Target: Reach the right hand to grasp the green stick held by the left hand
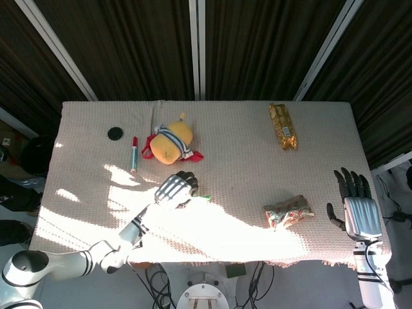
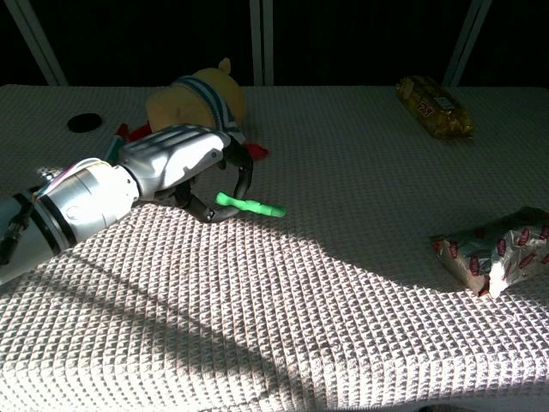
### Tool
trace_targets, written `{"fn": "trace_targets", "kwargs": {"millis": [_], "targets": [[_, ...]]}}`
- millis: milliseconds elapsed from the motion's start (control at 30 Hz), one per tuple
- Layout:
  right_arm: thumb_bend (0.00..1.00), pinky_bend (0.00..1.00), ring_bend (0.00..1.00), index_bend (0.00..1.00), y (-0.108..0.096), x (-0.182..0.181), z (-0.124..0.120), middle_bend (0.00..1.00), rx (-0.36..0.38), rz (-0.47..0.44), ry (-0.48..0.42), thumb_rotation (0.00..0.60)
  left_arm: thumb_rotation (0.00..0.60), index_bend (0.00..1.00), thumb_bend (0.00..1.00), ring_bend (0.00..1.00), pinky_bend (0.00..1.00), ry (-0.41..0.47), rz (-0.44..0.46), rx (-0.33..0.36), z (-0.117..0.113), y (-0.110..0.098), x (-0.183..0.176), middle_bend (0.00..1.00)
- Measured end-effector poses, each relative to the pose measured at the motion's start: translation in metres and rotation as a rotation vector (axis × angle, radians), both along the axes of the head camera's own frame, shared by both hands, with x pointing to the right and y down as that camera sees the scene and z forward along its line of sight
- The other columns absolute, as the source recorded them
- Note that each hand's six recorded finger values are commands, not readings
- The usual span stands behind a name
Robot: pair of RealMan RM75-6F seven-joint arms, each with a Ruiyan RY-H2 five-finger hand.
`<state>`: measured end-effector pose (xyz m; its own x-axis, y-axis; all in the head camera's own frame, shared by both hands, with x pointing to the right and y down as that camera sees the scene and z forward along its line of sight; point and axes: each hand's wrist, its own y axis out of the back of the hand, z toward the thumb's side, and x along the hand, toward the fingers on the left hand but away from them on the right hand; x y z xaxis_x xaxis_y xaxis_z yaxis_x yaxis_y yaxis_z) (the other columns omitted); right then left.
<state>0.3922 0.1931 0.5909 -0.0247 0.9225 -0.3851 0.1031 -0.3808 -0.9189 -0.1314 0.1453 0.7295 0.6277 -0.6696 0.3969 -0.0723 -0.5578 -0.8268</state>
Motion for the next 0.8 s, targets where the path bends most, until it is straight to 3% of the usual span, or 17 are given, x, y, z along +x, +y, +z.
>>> {"fn": "trace_targets", "kwargs": {"millis": [267,433,633,800], "targets": [[0.44,0.0,0.0,0.0,-0.001,-0.007,0.008,0.0,-0.012,-0.022,-0.026,0.591,0.6,0.59,0.34,0.26,0.33,0.005,-0.01,0.014,-0.009,-0.008,0.002,0.4],[0.44,0.0,0.0,0.0,-0.003,-0.022,0.017,0.03,-0.009,-0.046,-0.093,0.591,0.6,0.59,0.34,0.26,0.33,0.015,-0.005,0.057,-0.025,-0.021,0.005,0.4],[0.44,0.0,0.0,0.06,-0.007,-0.053,0.039,0.04,-0.023,-0.025,-0.337,0.6,0.6,0.61,0.34,0.26,0.33,0.004,0.016,0.138,-0.053,-0.04,0.011,0.4],[0.44,0.0,0.0,0.13,-0.012,-0.09,0.072,0.06,-0.095,0.043,-0.655,0.6,0.6,0.61,0.34,0.26,0.33,-0.038,0.045,0.211,-0.078,-0.055,0.014,0.4]]}}
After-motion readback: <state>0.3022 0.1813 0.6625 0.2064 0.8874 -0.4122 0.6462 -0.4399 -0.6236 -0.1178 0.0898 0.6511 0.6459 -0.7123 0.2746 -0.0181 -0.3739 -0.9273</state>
